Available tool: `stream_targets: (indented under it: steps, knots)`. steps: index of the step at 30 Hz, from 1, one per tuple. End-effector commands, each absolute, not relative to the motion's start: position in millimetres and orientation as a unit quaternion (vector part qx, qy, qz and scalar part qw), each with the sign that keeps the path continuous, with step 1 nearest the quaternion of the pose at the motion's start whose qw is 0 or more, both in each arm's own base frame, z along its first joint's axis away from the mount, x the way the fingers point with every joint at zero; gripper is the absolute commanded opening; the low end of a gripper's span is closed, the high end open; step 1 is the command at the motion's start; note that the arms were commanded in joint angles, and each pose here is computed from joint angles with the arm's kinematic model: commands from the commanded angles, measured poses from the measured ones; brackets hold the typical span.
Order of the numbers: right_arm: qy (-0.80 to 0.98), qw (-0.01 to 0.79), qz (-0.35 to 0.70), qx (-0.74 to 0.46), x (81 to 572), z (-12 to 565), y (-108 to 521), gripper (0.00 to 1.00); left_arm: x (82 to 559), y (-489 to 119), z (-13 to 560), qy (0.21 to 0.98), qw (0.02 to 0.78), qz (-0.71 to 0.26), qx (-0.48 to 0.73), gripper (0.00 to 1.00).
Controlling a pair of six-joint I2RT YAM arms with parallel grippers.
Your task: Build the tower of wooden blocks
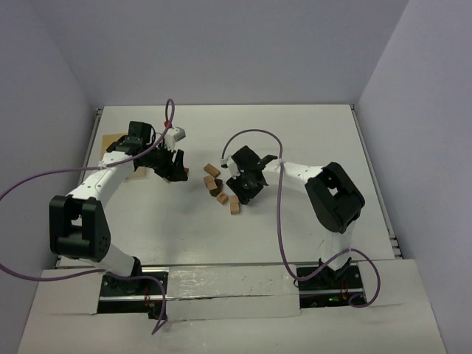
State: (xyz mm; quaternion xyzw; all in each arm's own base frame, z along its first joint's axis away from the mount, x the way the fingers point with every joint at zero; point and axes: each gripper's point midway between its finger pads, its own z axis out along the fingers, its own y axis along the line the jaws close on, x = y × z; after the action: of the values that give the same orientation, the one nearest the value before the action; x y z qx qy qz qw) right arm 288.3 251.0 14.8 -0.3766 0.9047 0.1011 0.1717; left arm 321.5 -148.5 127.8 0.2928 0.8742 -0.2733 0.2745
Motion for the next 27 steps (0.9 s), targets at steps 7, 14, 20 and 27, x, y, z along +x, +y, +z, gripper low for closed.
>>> stream_targets:
  steps: [7, 14, 20, 27]
  knots:
    - [0.898, 0.186, 0.101, -0.387, 295.3, 21.9, 261.0, 0.53, 333.5, -155.1, 139.3, 0.86, 0.296, -0.289, 0.298, 0.63]
    - [0.898, 0.192, 0.091, -0.385, 293.7, 27.5, 245.0, 0.53, 331.4, -158.4, 138.3, 0.852, 0.295, -0.293, 0.318, 0.63]
    - [0.9, 0.207, 0.16, -0.349, 312.1, 66.9, 217.9, 0.61, 323.5, -172.7, 128.3, 0.823, 0.27, -0.295, 0.404, 0.65]
    - [0.909, 0.237, 0.167, -0.3, 336.1, 102.8, 169.4, 0.8, 344.4, -190.6, 113.5, 0.785, 0.244, -0.3, 0.484, 0.89]
